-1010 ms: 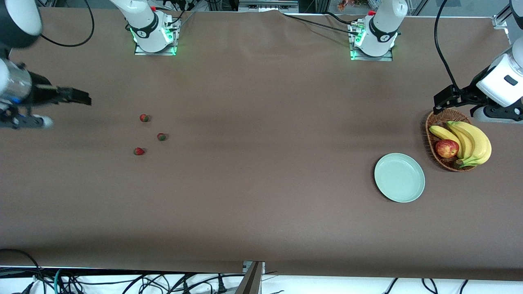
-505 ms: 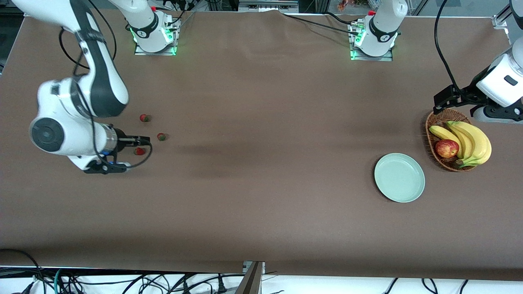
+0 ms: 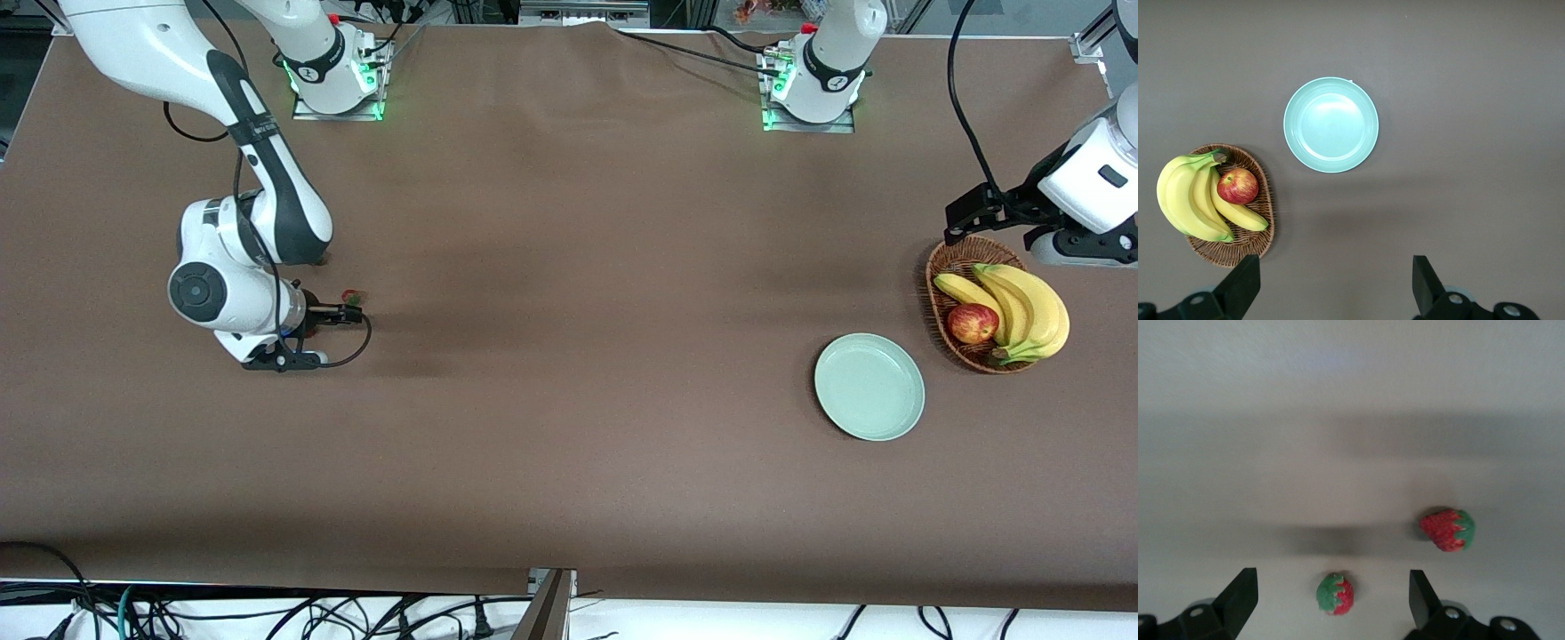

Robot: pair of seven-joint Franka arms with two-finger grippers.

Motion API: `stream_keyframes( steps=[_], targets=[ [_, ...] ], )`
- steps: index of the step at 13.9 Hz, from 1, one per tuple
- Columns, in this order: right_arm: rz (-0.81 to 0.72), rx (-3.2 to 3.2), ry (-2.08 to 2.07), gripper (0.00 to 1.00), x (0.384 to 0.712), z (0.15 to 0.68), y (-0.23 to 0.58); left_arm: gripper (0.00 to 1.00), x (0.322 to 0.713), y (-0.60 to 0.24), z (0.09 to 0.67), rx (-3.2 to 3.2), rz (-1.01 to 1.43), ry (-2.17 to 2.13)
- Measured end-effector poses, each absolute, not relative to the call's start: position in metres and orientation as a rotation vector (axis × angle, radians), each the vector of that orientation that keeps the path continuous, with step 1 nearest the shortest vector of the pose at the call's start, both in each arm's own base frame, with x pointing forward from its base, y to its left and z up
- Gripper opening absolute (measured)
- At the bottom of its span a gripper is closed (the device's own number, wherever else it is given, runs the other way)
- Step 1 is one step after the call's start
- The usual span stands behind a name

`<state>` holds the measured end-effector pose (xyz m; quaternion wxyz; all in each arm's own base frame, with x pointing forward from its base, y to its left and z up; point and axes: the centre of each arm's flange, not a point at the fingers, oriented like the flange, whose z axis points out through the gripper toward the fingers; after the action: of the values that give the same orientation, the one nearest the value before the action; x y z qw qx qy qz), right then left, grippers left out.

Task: Collect all strawberries into plate
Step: 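Grasp one strawberry with the right gripper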

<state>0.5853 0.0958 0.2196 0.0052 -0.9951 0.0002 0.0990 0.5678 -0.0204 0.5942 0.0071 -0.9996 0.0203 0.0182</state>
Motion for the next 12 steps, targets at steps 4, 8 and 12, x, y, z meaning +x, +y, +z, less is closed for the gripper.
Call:
stream_keyframes(
  steps=[4,8,12],
  targets=[
    [0.332,-3.117,0.008,1.00,0.559,0.194,0.094,1.00,0.568,-0.020,0.594,-3.126,0.059,0.062],
    [0.379,-3.113,-0.012,1.00,0.545,0.185,0.100,1.00,0.568,-0.020,0.594,-3.126,0.060,0.062],
    [0.386,-3.112,-0.014,0.75,0.543,0.183,0.100,1.00,0.568,-0.019,0.594,-3.126,0.060,0.060]
  ],
)
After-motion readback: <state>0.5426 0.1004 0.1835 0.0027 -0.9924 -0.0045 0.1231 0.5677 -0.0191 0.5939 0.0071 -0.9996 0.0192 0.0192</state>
